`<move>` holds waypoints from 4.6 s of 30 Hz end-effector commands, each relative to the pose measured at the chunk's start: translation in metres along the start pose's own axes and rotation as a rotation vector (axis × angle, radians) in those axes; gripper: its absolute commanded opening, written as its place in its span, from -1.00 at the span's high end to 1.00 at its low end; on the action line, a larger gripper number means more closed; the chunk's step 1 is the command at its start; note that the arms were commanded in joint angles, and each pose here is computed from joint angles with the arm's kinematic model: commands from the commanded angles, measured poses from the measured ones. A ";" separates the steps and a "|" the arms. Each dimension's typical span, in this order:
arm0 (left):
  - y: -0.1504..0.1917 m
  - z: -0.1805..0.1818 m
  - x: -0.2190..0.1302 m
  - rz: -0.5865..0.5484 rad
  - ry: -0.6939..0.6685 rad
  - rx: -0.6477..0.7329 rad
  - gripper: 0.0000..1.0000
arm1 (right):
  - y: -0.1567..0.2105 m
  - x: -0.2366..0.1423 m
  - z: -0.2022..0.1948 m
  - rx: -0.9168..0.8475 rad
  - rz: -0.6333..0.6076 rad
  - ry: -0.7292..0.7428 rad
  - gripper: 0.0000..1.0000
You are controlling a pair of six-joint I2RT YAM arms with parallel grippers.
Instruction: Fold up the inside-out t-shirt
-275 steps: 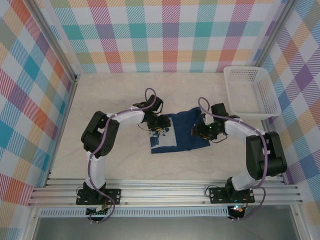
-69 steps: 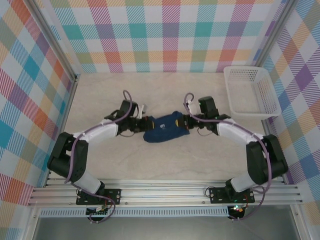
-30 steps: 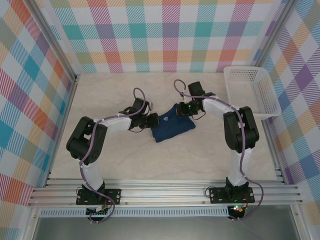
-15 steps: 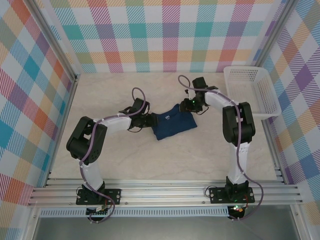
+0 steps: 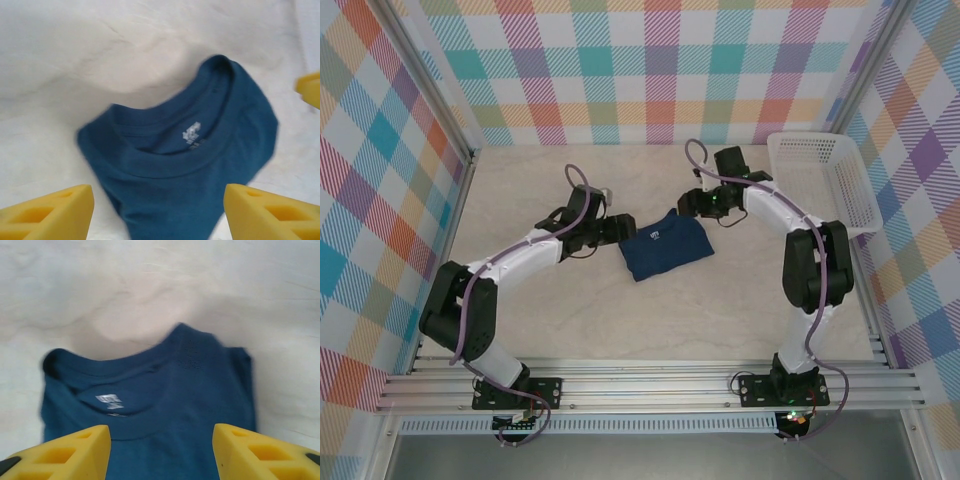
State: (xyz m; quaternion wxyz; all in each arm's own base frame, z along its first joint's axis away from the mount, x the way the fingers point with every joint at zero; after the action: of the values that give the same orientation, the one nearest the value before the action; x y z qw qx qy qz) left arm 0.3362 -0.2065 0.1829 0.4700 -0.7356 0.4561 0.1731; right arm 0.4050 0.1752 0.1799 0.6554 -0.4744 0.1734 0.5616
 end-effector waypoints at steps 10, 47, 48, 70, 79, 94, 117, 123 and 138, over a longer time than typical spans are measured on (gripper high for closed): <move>0.028 0.003 0.077 0.150 -0.024 0.008 -0.37 | 0.006 0.066 -0.043 0.145 0.118 0.028 0.04; 0.037 0.014 0.090 0.215 0.115 -0.244 -0.61 | 0.053 0.039 -0.054 0.257 0.118 0.024 -0.06; 0.038 0.012 0.093 0.219 0.120 -0.238 -0.59 | 0.054 0.039 -0.054 0.260 0.119 0.020 -0.04; 0.014 -0.002 0.115 0.185 0.094 -0.123 0.66 | 0.049 0.030 -0.046 0.239 0.106 0.042 -0.01; -0.033 0.063 0.070 0.298 -0.238 0.171 1.00 | 0.026 -0.022 -0.030 0.157 -0.027 0.163 -0.15; -0.174 0.240 -0.023 0.350 -0.759 0.369 1.00 | 0.030 -0.032 -0.006 0.161 -0.054 0.018 -0.23; -0.210 0.208 -0.123 -0.172 -0.817 0.027 -0.63 | 0.042 -0.068 0.014 -0.020 -0.171 0.266 -0.30; -0.123 0.156 -0.159 -0.382 -0.514 -0.106 -0.91 | 0.062 -0.103 -0.009 -0.053 -0.327 0.536 -0.82; 0.021 0.183 -0.132 -0.668 -0.548 0.104 -1.00 | 0.093 -0.077 -0.093 -0.148 -0.573 0.720 -0.99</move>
State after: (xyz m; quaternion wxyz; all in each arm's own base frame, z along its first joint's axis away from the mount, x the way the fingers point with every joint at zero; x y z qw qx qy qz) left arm 0.2623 0.0143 0.1476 0.6097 -0.7339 0.1239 0.2727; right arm 0.3058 0.0487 0.1441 0.6151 -0.7032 0.2878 0.2106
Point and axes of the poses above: each hand's point on the last joint's axis, 136 mm out from that joint toward the fingers, its own x axis out along the fingers, its own z axis along the line the jaws close on, y = z × x, the point moved 7 cm from there along -x, back along the fingers, and after that the axes turned 2 degrees about x, right-handed, at the moved point
